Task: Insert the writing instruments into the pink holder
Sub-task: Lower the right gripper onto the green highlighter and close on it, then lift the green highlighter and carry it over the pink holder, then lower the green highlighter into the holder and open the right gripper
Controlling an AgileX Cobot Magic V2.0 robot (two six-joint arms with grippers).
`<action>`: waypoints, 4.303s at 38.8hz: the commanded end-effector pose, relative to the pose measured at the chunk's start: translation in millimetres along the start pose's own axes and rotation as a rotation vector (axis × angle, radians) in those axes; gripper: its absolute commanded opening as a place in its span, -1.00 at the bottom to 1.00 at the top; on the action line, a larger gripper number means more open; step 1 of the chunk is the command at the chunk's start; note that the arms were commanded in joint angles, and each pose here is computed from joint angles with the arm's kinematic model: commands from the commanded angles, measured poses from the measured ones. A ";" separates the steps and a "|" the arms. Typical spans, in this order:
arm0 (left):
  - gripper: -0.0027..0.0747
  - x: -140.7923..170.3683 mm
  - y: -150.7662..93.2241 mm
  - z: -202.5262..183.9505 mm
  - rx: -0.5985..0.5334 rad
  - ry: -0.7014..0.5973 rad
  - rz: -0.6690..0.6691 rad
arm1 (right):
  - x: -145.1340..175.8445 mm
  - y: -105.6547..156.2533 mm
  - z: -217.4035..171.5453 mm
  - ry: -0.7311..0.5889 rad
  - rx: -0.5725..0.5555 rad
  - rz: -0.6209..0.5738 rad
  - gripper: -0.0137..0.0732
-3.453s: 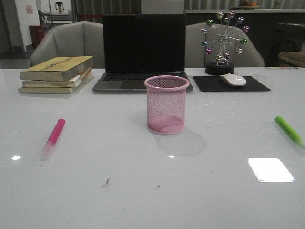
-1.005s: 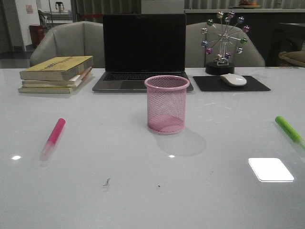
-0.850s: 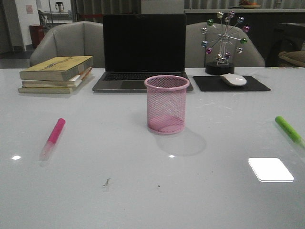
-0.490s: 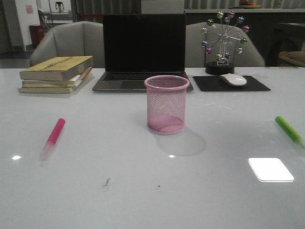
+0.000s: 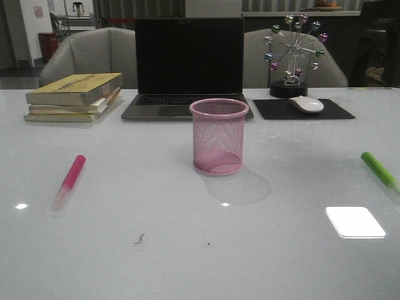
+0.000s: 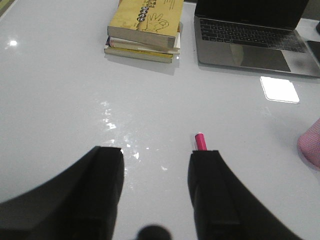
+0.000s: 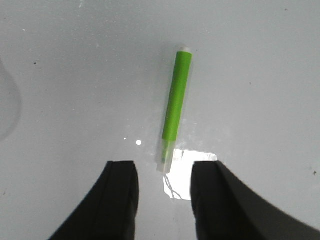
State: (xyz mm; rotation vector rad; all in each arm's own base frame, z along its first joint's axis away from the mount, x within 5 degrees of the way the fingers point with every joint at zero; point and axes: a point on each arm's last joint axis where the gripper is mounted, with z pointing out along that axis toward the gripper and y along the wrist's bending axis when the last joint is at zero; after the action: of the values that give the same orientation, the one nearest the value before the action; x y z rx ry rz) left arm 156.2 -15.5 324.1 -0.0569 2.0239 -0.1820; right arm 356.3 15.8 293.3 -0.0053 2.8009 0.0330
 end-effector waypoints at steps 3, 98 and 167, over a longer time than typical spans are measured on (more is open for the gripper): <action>0.06 -15.6 -2.1 -5.3 0.011 -0.089 -0.010 | -16.1 -7.3 0.1 -0.103 0.018 0.008 0.21; 0.06 -15.6 -2.1 -5.3 0.011 -0.088 -0.010 | -62.5 -2.4 59.1 -0.291 -0.020 0.027 -0.55; 0.06 -16.3 -2.2 -5.3 0.012 -0.096 -0.010 | -18.1 167.7 41.9 -1.036 -0.382 -0.167 -0.10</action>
State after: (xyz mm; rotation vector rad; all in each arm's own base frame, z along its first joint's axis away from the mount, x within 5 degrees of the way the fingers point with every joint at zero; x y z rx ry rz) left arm 155.4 -15.7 322.5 -0.0575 2.0431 -0.1833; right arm 387.5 185.5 225.2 -0.2623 1.8657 0.3800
